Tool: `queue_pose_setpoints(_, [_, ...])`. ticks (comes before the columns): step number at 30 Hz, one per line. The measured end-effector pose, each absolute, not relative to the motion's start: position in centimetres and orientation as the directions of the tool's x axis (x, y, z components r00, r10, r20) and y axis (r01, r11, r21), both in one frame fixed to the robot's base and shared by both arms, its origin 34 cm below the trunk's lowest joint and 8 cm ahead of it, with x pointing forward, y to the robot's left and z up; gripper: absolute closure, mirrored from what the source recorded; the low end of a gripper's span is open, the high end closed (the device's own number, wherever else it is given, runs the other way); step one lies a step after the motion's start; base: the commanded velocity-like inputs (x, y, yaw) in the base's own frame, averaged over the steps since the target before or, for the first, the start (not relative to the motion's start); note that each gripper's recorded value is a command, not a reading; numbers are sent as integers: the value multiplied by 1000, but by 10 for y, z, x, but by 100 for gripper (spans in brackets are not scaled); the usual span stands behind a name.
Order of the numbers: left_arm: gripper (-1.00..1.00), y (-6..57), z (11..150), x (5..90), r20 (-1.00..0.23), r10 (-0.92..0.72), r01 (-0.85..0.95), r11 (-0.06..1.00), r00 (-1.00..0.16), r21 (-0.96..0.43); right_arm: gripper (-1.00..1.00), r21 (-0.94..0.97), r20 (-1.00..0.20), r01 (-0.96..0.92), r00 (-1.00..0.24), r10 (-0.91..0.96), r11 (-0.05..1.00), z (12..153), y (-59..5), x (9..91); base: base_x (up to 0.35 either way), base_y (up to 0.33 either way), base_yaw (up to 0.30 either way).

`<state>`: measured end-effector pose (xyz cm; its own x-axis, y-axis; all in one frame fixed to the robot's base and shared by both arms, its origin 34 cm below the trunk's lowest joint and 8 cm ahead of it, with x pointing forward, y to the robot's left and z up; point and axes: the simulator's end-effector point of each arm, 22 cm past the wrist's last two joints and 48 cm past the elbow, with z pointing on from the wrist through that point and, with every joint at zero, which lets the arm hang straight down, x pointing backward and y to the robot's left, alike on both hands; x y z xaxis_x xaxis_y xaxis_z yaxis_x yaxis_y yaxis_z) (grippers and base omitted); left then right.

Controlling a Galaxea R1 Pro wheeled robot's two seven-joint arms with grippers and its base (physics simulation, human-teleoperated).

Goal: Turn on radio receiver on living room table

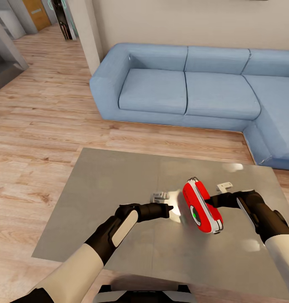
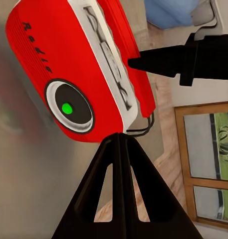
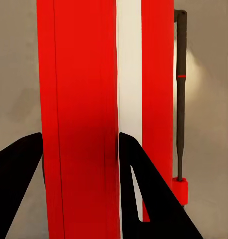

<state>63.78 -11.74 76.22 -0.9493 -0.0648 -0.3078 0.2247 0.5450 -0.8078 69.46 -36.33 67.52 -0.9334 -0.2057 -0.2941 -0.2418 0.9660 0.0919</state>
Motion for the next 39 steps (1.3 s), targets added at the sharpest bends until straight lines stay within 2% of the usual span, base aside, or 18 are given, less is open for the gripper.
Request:
queue_pose_setpoints(20, [100,-117,763,637,-308,-65,225,545,-949,-808,100,95,-297,-240,-933,-203,966,665,-368,687,0,0,0])
queue_pose_setpoints(21, [100,-117,763,637,-308,-65,225,545,-949,-808,-100,95,-297,-238,-934,-201,967,665,-368,687,0,0,0])
queue_pose_setpoints(39, [100,-117,762,638,-307,-66,223,545,-949,-808,-100,101,-282,-241,-937,-205,965,652,-357,680,0,0,0])
